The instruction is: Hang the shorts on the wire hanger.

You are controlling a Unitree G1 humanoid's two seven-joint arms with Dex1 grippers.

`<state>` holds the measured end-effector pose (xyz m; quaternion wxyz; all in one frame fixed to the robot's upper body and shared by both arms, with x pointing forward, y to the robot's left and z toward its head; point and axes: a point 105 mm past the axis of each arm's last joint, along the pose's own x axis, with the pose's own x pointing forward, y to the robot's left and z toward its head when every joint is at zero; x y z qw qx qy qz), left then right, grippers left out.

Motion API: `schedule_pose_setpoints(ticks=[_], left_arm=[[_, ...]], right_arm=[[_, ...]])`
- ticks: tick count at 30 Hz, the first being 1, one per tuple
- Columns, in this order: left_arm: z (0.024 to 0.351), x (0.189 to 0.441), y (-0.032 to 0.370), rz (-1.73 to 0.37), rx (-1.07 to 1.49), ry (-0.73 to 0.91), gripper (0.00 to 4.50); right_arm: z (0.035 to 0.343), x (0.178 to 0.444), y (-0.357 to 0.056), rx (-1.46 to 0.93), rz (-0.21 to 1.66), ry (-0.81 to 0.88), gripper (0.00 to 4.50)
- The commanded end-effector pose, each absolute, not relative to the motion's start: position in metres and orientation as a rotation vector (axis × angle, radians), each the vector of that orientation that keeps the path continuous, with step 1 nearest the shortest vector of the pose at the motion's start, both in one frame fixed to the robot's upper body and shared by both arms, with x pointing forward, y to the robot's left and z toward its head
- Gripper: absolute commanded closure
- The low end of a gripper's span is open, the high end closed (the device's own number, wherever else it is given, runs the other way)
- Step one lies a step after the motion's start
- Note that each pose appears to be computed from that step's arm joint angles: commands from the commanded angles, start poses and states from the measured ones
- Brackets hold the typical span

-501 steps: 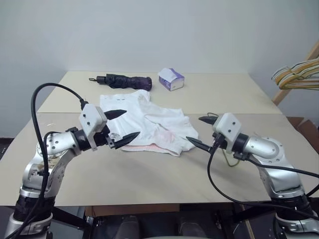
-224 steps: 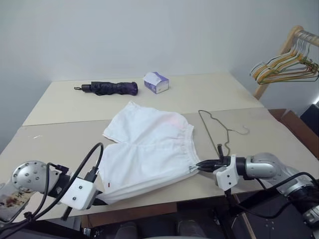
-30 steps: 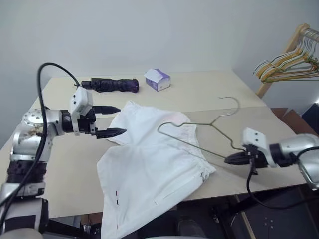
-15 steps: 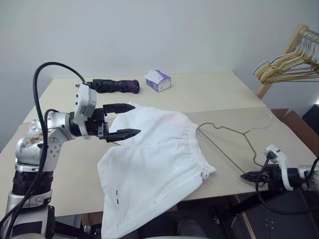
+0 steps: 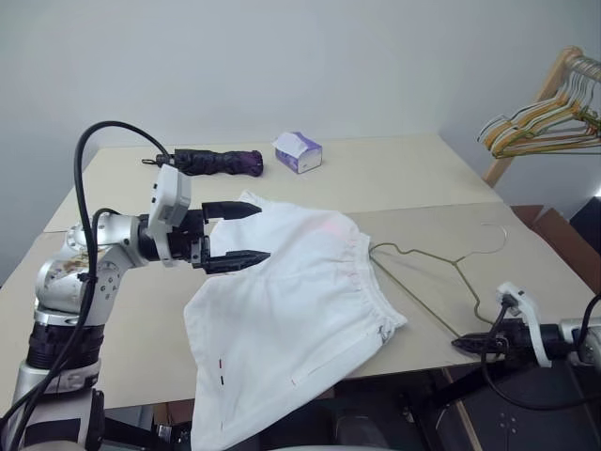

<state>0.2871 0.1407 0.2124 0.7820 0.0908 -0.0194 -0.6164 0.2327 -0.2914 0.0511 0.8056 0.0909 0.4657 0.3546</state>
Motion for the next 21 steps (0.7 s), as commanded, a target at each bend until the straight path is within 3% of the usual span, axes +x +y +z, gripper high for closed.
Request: schedule_pose_setpoints(ticks=[1, 8, 21], left_arm=[[0.218, 0.286, 0.140, -1.335, 0.225, -0.062, 0.01], [0.217, 0.286, 0.141, -1.330, 0.230, -0.056, 0.01], [0.214, 0.285, 0.143, -1.318, 0.238, -0.044, 0.01]], right_arm=[[0.067, 0.247, -0.287, 0.156, 0.796, 0.937, 4.50], [0.070, 0.251, -0.280, 0.123, 0.859, 0.954, 4.50], [0.073, 0.270, -0.285, 0.105, 0.816, 0.911, 4.50]])
